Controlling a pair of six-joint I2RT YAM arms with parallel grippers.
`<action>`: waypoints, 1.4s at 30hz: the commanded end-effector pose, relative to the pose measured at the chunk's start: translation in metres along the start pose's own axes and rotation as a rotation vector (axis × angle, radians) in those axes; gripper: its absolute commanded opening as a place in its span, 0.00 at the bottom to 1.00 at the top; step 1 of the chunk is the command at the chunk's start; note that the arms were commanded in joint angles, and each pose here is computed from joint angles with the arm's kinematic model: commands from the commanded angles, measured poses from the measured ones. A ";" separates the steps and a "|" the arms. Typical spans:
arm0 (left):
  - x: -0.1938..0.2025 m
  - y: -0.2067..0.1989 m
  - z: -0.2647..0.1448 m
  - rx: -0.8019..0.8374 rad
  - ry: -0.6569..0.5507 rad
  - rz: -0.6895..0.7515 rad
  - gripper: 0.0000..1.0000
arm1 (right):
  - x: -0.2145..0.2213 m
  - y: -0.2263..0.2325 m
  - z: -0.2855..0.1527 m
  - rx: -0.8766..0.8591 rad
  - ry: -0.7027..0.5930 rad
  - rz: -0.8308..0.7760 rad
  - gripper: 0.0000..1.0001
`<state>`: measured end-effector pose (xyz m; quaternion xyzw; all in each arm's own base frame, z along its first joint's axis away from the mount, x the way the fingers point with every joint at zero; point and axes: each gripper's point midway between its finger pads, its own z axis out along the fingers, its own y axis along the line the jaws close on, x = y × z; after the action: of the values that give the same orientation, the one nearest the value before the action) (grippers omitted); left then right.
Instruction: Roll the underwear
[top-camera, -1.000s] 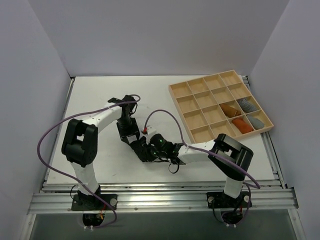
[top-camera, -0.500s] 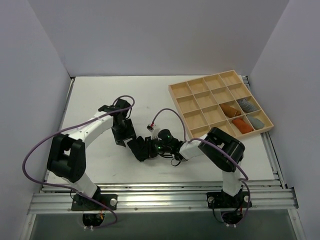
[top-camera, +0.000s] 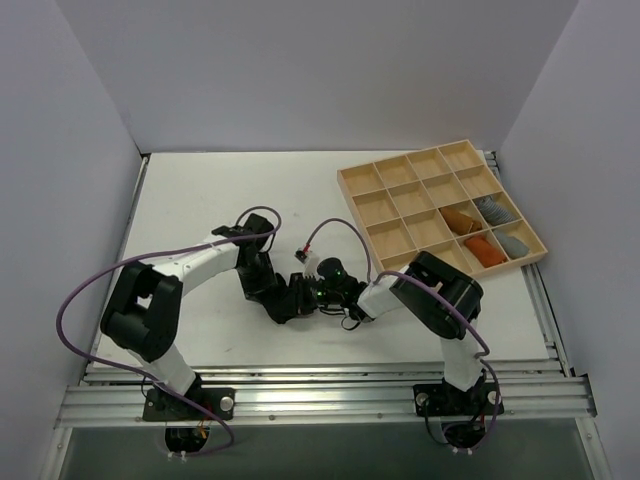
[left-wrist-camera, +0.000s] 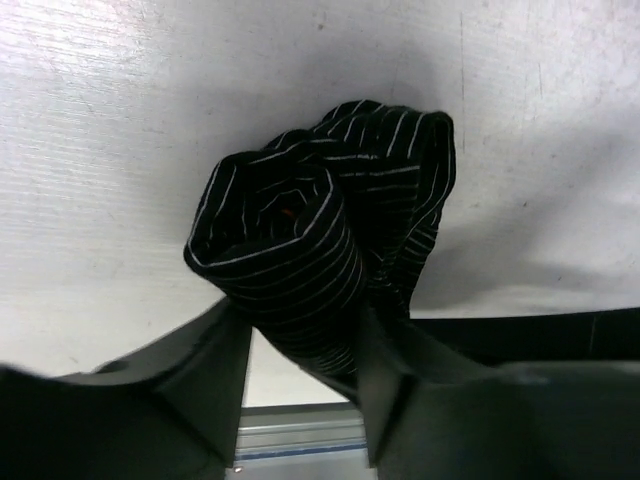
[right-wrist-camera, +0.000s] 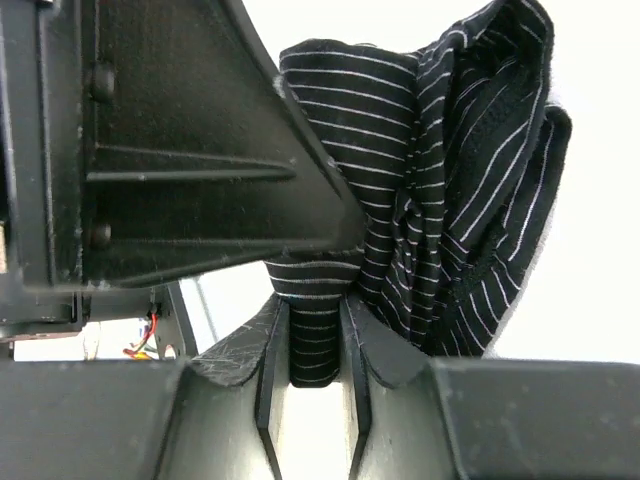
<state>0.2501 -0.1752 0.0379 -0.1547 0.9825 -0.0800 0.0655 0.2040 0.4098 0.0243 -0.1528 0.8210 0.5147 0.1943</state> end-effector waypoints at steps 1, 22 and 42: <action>-0.012 0.002 0.009 -0.027 -0.063 -0.006 0.42 | 0.087 -0.065 -0.023 0.250 0.259 0.182 0.00; 0.012 0.006 0.019 -0.194 0.182 0.110 0.02 | -0.020 0.035 -0.038 0.610 -0.024 -0.473 0.51; 0.014 -0.003 0.008 -0.180 0.207 0.104 0.19 | 0.010 -0.034 -0.018 0.739 0.049 -0.413 0.01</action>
<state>0.2503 -0.1835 0.0366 -0.1031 0.9942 -0.0141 -0.0254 0.2139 0.4150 0.0356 -0.2792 0.8761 0.1498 0.3633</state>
